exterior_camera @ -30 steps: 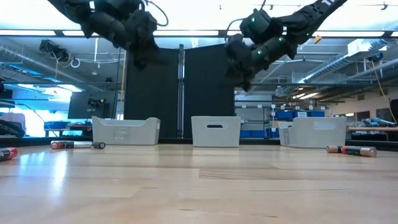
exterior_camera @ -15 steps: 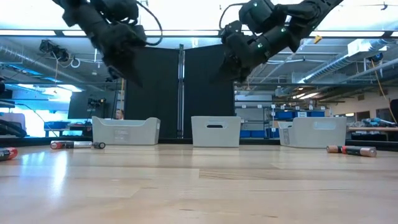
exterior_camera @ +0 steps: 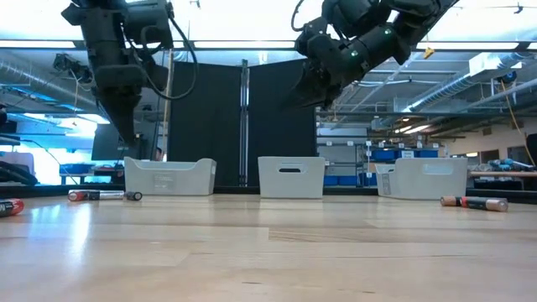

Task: Sort batteries
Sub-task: Put the black silver battery into the right bin

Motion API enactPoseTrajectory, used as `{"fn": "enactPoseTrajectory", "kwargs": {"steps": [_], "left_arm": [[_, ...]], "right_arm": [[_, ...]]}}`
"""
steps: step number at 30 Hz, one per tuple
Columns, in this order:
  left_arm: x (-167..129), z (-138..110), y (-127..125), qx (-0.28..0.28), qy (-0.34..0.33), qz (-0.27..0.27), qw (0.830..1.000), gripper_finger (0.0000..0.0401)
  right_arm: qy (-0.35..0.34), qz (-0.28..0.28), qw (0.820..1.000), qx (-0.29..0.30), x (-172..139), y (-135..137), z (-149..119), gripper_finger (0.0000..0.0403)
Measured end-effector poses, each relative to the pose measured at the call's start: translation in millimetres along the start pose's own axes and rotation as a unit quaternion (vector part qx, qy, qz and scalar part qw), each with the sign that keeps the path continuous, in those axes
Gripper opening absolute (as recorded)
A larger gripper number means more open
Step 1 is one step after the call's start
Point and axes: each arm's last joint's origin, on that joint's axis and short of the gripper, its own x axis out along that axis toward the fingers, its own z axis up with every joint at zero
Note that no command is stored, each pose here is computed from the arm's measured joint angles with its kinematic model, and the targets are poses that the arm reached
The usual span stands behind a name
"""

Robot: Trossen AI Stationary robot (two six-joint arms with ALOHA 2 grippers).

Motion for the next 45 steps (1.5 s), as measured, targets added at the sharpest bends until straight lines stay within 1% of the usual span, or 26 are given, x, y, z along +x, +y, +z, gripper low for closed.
{"fn": "enactPoseTrajectory", "kwargs": {"steps": [4, 8, 12, 15, 19, 22, 25, 33, 39, 42, 45], "left_arm": [[8, 4, -2, -0.007, 0.009, 0.002, 1.000, 0.0038], [21, 2, -4, -0.010, 0.034, 0.004, 0.999, 0.0071], [39, -11, -2, -0.022, 0.064, 0.006, 0.998, 0.0110], [49, -21, 0, -0.032, 0.073, 0.009, 0.997, 0.0137], [58, -25, 0, -0.039, 0.067, 0.001, 0.997, 0.0154], [60, -26, 1, -0.054, 0.061, 0.016, 0.997, 0.0156], [60, -28, 2, -0.057, 0.065, 0.026, 0.996, 0.0156], [69, -29, 1, -0.050, 0.095, 0.038, 0.993, 0.0157], [80, -28, -1, -0.044, 0.116, 0.047, 0.991, 0.0154], [83, -26, -2, -0.043, 0.120, 0.047, 0.991, 0.0135], [84, -26, -2, -0.047, 0.120, 0.043, 0.991, 0.0095]], "right_arm": [[0.006, 0.000, 1.000, -0.006, 0, -1, -1, 0.0019], [0.018, -0.006, 1.000, -0.005, 0, -5, -4, 0.0013], [0.027, -0.006, 1.000, -0.006, 0, -5, -5, 0.0010], [0.027, -0.005, 1.000, -0.009, 0, -5, -5, 0.0018], [0.027, -0.005, 0.999, -0.017, 0, -5, -5, 0.0022], [0.027, -0.004, 0.999, -0.023, 0, -5, -5, 0.0013], [0.027, -0.004, 0.999, -0.030, 0, -5, -5, 0.0008], [0.026, -0.004, 0.999, -0.037, 0, -5, -5, 0.0024], [0.024, -0.004, 0.999, -0.042, 0, -5, -5, 0.0007], [0.024, -0.004, 0.999, -0.042, 0, -5, -5, 0.0011], [0.024, -0.003, 0.999, -0.041, 0, -5, -5, 0.0020]]}}
